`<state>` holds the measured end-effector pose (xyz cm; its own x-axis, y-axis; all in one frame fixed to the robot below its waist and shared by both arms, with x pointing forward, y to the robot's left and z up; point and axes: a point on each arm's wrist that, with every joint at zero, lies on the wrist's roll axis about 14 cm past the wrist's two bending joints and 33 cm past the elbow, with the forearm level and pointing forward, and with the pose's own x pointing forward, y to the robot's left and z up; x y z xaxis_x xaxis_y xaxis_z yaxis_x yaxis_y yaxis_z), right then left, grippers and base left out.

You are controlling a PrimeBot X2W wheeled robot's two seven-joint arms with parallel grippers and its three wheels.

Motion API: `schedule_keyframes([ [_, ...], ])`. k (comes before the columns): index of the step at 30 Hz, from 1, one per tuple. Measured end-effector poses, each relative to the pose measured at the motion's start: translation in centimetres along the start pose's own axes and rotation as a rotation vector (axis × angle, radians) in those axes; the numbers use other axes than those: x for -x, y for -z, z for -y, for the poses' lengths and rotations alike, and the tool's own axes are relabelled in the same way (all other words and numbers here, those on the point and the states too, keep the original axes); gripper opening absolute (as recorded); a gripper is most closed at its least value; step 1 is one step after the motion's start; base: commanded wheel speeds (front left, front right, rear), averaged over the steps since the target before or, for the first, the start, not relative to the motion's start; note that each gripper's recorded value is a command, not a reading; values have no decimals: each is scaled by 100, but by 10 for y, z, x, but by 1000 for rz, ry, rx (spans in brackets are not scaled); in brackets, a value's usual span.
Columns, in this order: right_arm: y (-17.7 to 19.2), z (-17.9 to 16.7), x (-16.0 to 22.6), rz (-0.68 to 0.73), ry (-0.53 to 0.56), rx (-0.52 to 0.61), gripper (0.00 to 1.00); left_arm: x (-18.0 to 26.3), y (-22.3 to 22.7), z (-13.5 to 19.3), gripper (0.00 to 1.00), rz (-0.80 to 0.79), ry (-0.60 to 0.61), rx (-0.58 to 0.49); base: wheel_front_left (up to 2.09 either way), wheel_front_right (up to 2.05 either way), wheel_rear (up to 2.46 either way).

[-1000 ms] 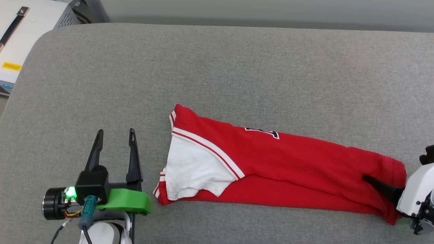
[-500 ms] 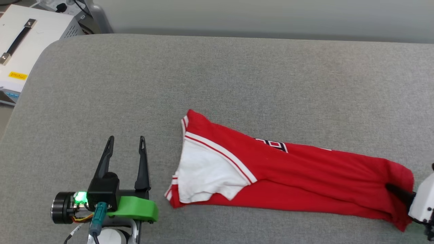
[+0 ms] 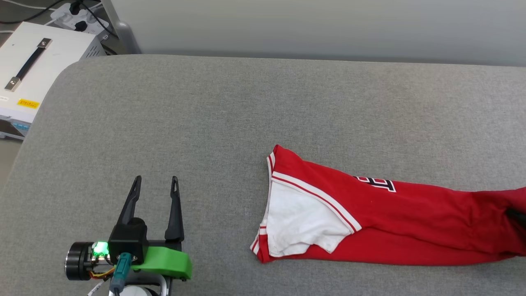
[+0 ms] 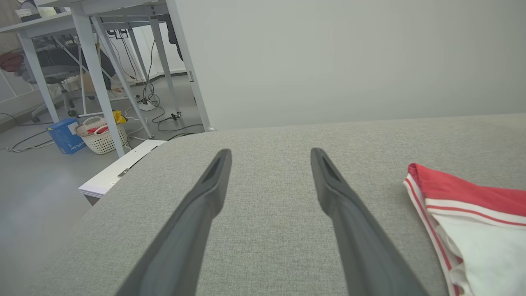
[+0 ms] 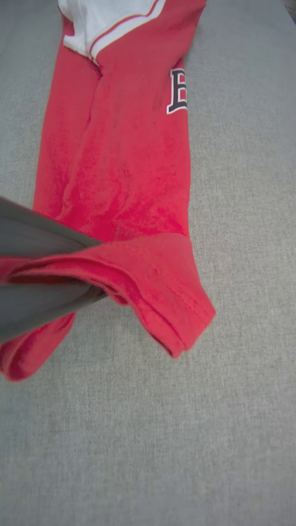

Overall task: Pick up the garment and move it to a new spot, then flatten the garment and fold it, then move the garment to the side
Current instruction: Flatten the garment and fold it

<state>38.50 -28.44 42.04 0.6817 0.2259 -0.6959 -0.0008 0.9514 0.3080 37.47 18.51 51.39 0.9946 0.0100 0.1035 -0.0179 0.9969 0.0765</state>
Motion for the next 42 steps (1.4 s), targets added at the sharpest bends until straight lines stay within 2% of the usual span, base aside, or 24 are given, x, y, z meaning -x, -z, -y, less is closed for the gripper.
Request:
schedule_keyframes([
  [6,-5,-68,3,-12,-197,101,0,1,2,-3,100,-7,-3,-4,0,0,0],
  [9,9,-106,1,-71,-297,172,0,0,6,-2,100,-18,-3,1,0,0,0],
  [19,19,-205,-28,-137,-501,369,0,-5,19,1,100,-53,1,13,0,0,0],
  [26,18,-261,-54,-135,-588,458,0,-11,26,0,100,-71,-7,15,0,0,0],
  [33,37,-289,-82,-193,-611,492,0,-19,28,2,100,-70,-12,24,0,0,0],
  [38,67,-278,-106,-277,-559,515,0,-21,30,-1,100,-76,-22,21,0,0,0],
  [42,77,-278,-113,-283,-555,521,0,-20,33,-4,100,-85,-33,19,0,0,0],
])
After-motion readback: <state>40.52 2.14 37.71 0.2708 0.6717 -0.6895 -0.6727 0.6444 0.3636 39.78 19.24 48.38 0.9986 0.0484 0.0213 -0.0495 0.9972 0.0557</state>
